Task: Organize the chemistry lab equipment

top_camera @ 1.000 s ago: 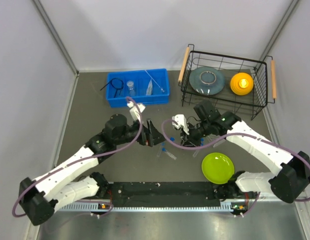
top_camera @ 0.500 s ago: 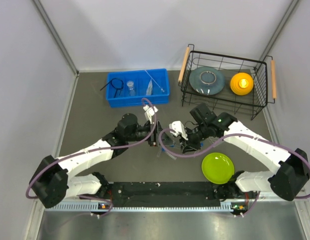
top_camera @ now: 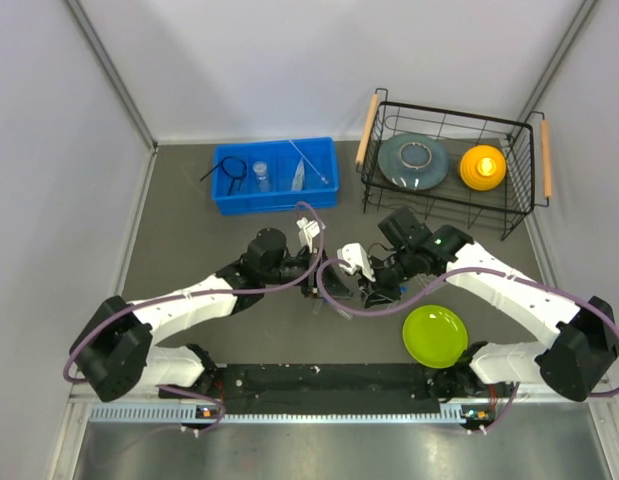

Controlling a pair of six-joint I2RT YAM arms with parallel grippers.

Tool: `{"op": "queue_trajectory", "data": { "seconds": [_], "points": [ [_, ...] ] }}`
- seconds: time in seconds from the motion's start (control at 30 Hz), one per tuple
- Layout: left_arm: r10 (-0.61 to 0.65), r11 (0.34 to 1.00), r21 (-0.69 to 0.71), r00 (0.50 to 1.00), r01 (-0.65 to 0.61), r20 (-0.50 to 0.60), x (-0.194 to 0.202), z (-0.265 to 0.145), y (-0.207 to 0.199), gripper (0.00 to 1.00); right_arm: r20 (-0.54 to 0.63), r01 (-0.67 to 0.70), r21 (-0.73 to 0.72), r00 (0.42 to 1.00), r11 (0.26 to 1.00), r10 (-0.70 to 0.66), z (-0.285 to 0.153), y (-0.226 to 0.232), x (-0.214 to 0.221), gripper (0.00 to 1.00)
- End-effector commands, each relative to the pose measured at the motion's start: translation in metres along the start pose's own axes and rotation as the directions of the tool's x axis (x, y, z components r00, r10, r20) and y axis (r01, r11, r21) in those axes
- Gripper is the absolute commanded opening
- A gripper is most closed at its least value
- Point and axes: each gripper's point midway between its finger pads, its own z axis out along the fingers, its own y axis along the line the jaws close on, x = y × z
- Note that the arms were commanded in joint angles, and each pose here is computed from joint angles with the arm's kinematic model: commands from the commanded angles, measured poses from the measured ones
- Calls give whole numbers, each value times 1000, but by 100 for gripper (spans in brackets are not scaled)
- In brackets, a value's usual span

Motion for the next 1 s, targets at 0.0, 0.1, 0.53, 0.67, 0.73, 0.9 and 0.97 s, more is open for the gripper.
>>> {"op": "queue_trajectory", "data": {
  "seconds": [0.0, 0.1, 0.53, 0.67, 0.73, 0.9, 0.97],
  "points": [
    [54, 997, 51, 999, -53, -2, -7, 4, -20, 37, 22, 40, -11, 999, 999, -40, -1, 1, -12, 14],
    [48, 998, 44, 999, -48, -10, -5, 6, -18, 31, 25, 39, -12, 999, 999, -38, -1, 1, -12, 14],
    [44, 999, 2, 997, -44, 68, -6, -3, -11, 4, 99, -51, 16, 994, 999, 49, -20, -3, -26, 32],
    [73, 997, 22, 976, -79, 204, -24, -15, -26, 2, 254, -118, 30, 961, 993, 106, -56, -12, -51, 57],
    [89, 994, 34, 959, -101, 268, -33, -21, -32, 2, 333, -131, 16, 936, 991, 118, -73, -7, -63, 71],
    [112, 975, 115, 873, -187, 475, -67, -44, -74, 2, 495, -188, 16, 855, 982, 155, -119, -7, -87, 85],
    [104, 966, 152, 856, -208, 507, -73, -48, -87, 2, 545, -216, -2, 819, 976, 182, -133, -6, -104, 91]
  ]
}}
